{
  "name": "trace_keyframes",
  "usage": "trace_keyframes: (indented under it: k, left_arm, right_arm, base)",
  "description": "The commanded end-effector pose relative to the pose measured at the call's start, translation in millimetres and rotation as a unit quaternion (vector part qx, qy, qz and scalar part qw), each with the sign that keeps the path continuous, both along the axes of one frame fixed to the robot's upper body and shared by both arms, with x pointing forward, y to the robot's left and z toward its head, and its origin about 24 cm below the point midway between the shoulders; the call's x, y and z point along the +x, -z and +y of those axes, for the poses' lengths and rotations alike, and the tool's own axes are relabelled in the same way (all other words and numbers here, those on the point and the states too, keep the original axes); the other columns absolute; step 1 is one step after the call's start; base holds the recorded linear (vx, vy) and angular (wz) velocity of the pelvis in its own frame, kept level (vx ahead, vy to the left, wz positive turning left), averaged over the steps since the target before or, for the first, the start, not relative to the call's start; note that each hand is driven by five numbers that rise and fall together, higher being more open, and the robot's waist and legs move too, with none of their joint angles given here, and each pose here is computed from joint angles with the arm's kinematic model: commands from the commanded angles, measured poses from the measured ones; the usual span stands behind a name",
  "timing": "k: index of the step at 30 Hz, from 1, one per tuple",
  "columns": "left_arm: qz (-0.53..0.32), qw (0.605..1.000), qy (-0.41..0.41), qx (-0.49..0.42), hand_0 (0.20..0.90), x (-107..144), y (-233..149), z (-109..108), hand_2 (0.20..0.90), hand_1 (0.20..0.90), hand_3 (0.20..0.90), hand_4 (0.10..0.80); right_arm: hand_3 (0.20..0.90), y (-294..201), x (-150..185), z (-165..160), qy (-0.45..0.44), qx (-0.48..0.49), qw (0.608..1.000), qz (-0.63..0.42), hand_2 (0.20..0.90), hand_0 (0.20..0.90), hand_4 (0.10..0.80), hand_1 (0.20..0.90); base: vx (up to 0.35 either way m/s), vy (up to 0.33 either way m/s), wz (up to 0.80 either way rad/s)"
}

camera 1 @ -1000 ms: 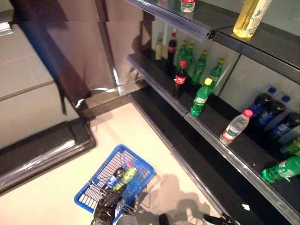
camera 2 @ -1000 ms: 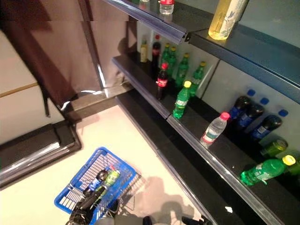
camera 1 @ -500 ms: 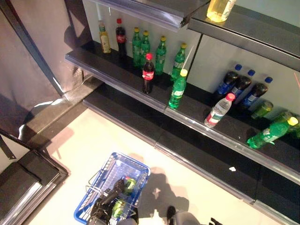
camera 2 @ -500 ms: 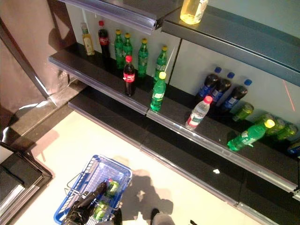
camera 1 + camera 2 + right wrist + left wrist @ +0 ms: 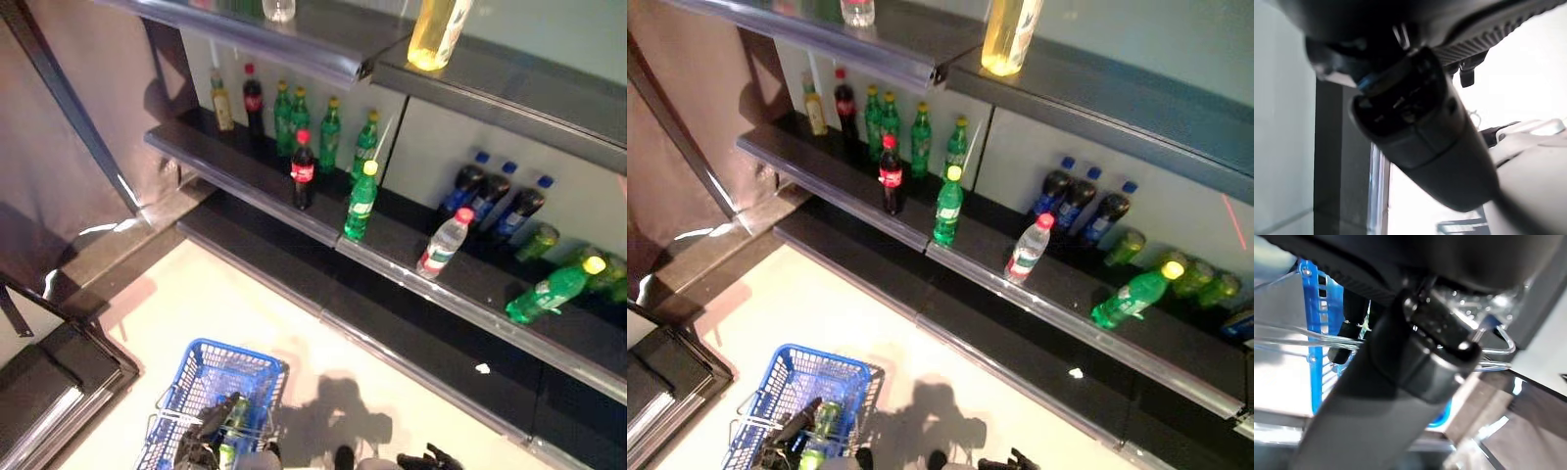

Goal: Pick up the drink and place into the basket.

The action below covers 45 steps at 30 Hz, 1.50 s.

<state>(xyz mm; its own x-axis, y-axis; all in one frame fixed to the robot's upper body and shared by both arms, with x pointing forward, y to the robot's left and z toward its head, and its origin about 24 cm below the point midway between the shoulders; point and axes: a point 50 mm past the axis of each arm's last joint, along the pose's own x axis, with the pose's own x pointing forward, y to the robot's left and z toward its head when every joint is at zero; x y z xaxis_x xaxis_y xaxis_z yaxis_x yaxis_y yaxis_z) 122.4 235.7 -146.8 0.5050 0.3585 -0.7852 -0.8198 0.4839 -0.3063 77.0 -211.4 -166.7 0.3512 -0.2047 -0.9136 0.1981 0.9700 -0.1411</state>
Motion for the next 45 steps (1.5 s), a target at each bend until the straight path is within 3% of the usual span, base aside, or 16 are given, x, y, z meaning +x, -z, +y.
trace_keyframes:
  k: [1, 8, 13, 19, 23, 30, 37, 38, 39, 45]
  left_arm:
    - [-0.078, 0.995, 0.051, 0.022, 0.300, 10.0, -8.4, -11.5, 0.300, 0.300, 0.200, 0.100]
    - [-0.047, 0.995, 0.085, 0.031, 0.300, 10.8, -6.2, -12.5, 0.300, 0.300, 0.200, 0.100]
    - [-0.065, 0.992, 0.098, 0.049, 0.300, 20.4, -15.1, 0.0, 0.300, 0.300, 0.200, 0.100]
    - [-0.093, 0.990, 0.082, 0.073, 0.300, 34.6, -28.5, 18.6, 0.300, 0.300, 0.200, 0.100]
    - [-0.082, 0.990, 0.084, 0.073, 0.300, 29.6, -26.8, 15.8, 0.300, 0.300, 0.200, 0.100]
    - [-0.054, 0.992, 0.092, 0.067, 0.300, 7.1, -17.4, 2.4, 0.300, 0.300, 0.200, 0.100]
    - [-0.045, 0.992, 0.099, 0.061, 0.300, 1.8, -14.4, -1.8, 0.300, 0.300, 0.200, 0.100]
    - [-0.045, 0.992, 0.099, 0.061, 0.300, 1.8, -14.4, -1.8, 0.300, 0.300, 0.200, 0.100]
    - [-0.041, 0.992, 0.101, 0.058, 0.300, 0.6, -12.8, -3.7, 0.300, 0.300, 0.200, 0.100]
    - [-0.027, 0.993, 0.102, 0.050, 0.300, -6.6, -8.0, -7.4, 0.300, 0.300, 0.200, 0.100]
  right_arm:
    - [0.900, -8.3, 16.5, -16.8, -0.053, -0.023, 0.998, -0.028, 0.900, 0.900, 0.800, 0.900]
    - [0.900, -13.3, 25.7, -7.8, -0.116, -0.013, 0.990, -0.074, 0.900, 0.900, 0.800, 0.900]
    - [0.900, -30.7, 56.2, 10.5, -0.184, -0.004, 0.972, -0.149, 0.900, 0.900, 0.800, 0.900]
    - [0.900, -76.4, 108.7, 40.5, -0.286, 0.005, 0.916, -0.281, 0.900, 0.900, 0.800, 0.900]
    - [0.900, -113.8, 124.4, 48.1, -0.309, 0.013, 0.881, -0.358, 0.900, 0.900, 0.800, 0.900]
    - [0.900, -206.2, 148.0, 42.7, -0.348, -0.026, 0.771, -0.533, 0.900, 0.900, 0.800, 0.900]
    - [0.900, -300.6, 163.5, 27.6, -0.279, -0.071, 0.653, -0.700, 0.900, 0.900, 0.800, 0.900]
    - [0.900, -300.6, 163.4, 27.5, -0.279, -0.071, 0.653, -0.700, 0.900, 0.900, 0.800, 0.900]
    - [0.900, -319.1, 164.0, 21.6, -0.238, -0.101, 0.626, -0.736, 0.900, 0.900, 0.800, 0.900]
    - [0.900, -334.5, 164.6, 8.9, -0.149, -0.164, 0.611, -0.760, 0.900, 0.900, 0.800, 0.900]
  base:
    - [0.242, 0.253, -0.47]
    - [0.189, 0.250, -0.24]
    - [0.086, 0.127, -0.12]
    - [-0.071, -0.058, -0.34]
    - [0.016, -0.128, -0.02]
    - [0.028, -0.053, 0.03]
    - [0.039, 0.018, -0.01]
    - [0.050, 0.042, 0.00]
    - [0.034, 0.030, 0.00]
    - [0.048, 0.031, 0.00]
